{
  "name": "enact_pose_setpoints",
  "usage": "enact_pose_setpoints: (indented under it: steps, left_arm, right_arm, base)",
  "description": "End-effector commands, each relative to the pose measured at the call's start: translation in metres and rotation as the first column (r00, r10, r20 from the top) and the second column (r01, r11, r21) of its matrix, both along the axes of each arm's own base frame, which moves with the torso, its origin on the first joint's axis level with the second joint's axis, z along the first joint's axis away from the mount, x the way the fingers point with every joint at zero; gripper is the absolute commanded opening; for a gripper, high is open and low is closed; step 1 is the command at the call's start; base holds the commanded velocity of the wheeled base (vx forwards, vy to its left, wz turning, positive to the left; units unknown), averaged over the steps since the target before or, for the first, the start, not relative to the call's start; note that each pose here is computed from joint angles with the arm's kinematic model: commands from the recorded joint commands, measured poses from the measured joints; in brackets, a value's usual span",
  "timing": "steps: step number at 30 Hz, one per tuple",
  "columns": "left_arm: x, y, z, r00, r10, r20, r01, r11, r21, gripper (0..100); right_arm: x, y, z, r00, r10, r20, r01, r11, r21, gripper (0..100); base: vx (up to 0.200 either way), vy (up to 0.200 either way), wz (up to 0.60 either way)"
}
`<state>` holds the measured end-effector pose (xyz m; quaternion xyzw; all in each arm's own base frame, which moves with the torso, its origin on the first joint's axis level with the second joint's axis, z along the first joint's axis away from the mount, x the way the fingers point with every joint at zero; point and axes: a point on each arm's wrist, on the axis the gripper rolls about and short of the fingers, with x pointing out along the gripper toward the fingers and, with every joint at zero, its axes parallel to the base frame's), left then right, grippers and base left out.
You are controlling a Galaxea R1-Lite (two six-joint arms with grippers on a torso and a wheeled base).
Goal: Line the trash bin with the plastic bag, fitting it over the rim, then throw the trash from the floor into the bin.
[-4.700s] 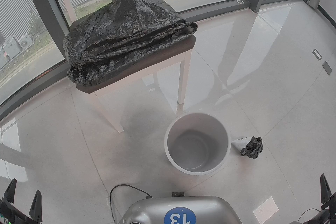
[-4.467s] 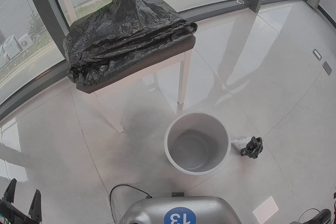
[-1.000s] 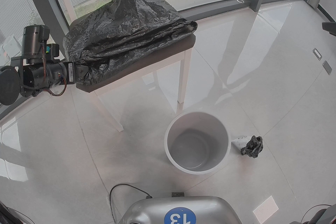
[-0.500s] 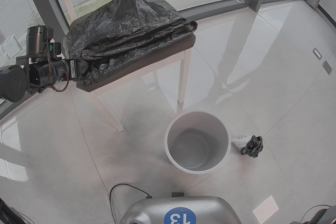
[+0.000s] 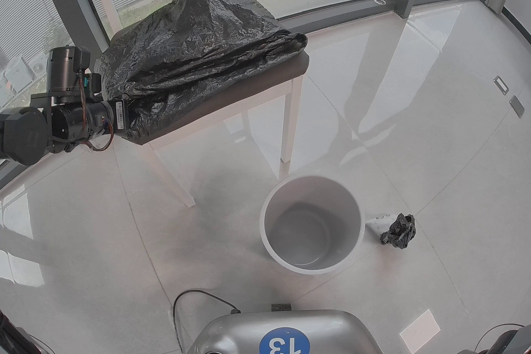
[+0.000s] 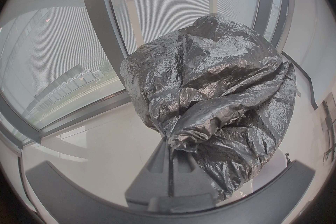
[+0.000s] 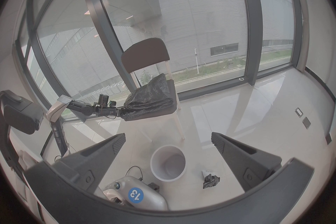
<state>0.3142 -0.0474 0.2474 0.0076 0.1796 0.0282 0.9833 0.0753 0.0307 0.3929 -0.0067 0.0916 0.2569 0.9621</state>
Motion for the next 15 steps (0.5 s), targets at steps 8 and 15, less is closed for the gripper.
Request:
enact_pose_setpoints:
  steps: [8, 15]
  left_arm:
    - [-0.002, -0.012, 0.026, 0.992, -0.050, 0.118, 0.052, 0.999, -0.013, 0]
    - [-0.007, -0.037, 0.048, 0.974, -0.127, 0.187, 0.133, 0.991, -0.020, 0]
  right_arm:
    - [0.014, 0.009, -0.012, 0.997, 0.038, -0.063, -0.040, 0.998, -0.042, 100]
    - [0.054, 0.024, -0.025, 0.988, 0.038, -0.148, -0.054, 0.993, -0.105, 100]
  base:
    - [0.000, 0.000, 0.00]
    - [0.000, 0.000, 0.00]
